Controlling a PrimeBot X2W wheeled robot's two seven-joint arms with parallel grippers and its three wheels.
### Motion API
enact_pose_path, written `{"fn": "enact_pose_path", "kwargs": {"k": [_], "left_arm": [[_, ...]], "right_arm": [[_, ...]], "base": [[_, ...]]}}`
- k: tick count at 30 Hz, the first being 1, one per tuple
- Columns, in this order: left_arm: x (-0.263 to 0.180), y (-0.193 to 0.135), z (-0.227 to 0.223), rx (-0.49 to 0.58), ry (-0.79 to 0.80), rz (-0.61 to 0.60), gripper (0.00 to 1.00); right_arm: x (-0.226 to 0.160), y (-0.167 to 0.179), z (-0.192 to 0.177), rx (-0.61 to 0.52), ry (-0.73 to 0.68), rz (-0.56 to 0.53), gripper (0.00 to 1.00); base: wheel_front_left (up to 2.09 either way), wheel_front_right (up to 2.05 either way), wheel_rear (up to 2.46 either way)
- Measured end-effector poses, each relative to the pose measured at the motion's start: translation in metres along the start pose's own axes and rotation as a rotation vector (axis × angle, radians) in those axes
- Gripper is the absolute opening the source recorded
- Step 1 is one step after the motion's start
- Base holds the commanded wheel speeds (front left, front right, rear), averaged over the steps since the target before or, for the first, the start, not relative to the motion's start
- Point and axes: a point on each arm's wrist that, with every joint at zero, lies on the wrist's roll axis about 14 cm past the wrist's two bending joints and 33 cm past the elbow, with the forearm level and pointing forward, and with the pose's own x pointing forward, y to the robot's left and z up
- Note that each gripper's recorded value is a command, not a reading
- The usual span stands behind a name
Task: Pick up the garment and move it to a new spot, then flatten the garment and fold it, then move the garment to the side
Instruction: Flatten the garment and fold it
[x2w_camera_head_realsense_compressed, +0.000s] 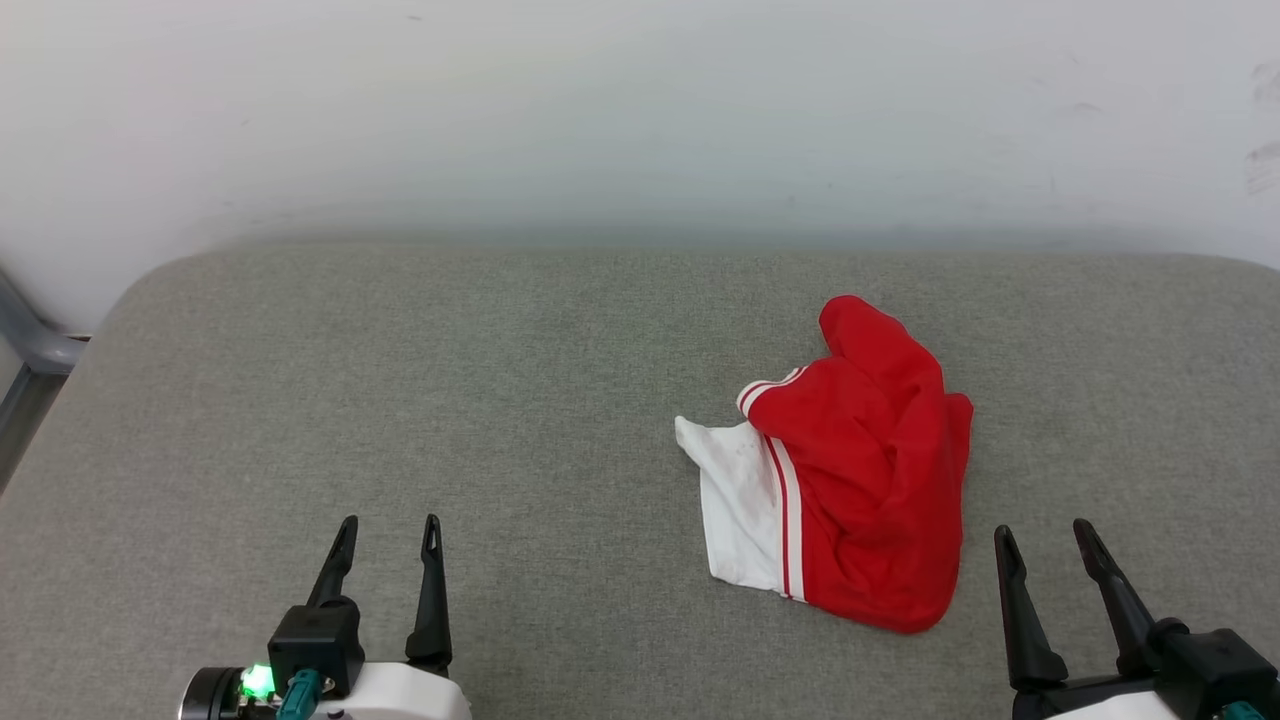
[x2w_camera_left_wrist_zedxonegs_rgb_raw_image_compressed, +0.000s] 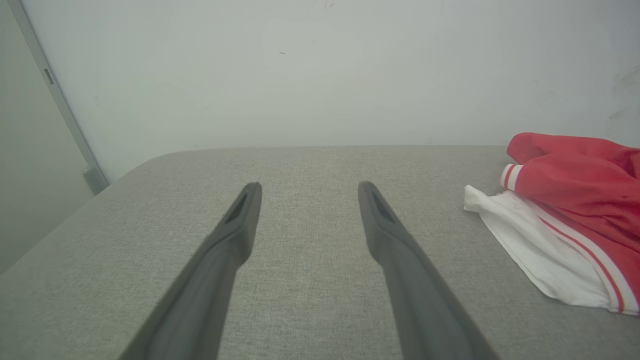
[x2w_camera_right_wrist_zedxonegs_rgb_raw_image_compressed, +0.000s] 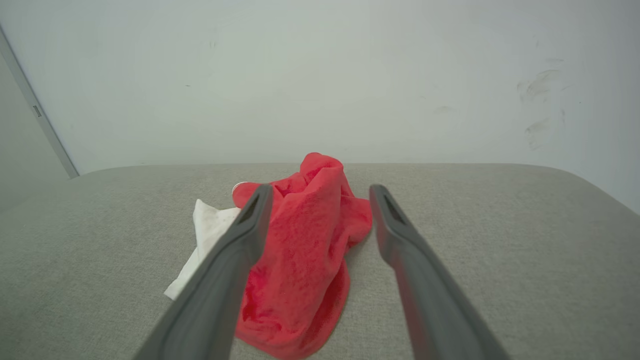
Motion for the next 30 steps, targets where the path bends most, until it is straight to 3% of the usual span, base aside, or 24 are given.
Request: {"fn": "enact_pose_path", "kwargs": {"k": [7,19,26,30], "left_arm": [[0.019,-0.012,0.022,0.002,-0.069,-0.07,1.0],[0.092,-0.077,0.097,0.099,-0.291,-0.368,1.0],[0.121,-0.131,0.085,0.151,-0.21,-0.552,1.0],[0.124,-0.164,0.054,0.183,-0.038,-0.682,1.0]], "right_arm": [[0.001,-0.002,0.001,-0.003,-0.002,-0.005,1.0],[0.015,-0.004,0.003,-0.018,-0.015,-0.006,1.0],[0.018,-0.014,-0.001,-0.025,-0.003,-0.037,1.0],[0.019,-0.022,-0.002,-0.031,0.002,-0.059,1.0]], "base": [[0.0,0.0,0.0],[0.0,0.0,0.0],[0.0,0.0,0.0],[0.0,0.0,0.0]]}}
